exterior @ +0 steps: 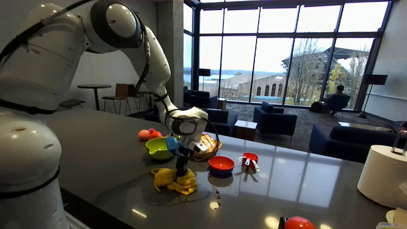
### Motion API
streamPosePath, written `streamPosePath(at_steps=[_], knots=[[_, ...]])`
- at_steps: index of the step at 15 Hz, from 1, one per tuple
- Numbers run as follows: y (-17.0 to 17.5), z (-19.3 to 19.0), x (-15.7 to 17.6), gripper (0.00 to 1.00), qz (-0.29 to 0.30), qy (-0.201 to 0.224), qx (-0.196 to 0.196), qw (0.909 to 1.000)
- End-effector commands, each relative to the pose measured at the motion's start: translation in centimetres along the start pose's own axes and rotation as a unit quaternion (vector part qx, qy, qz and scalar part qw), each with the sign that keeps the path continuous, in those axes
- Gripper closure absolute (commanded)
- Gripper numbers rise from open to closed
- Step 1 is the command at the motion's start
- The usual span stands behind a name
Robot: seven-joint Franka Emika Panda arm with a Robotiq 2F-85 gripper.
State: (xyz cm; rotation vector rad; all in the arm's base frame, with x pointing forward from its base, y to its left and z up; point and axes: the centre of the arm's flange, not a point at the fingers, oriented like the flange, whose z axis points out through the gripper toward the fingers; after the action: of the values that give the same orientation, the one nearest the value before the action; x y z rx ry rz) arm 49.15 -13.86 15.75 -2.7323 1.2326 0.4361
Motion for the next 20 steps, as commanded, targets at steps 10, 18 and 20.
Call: streamPosePath(at_steps=[10, 18, 20], knots=[[10.0, 1.9, -3.5, 0.96, 0.204, 0.005, 0.022, 0.9787], [16.8, -0.3, -1.3, 0.96, 0.219, 0.025, 0.044, 0.9745], [18.9, -0.8, -0.3, 0.96, 0.223, 0.029, 0.047, 0.9733]])
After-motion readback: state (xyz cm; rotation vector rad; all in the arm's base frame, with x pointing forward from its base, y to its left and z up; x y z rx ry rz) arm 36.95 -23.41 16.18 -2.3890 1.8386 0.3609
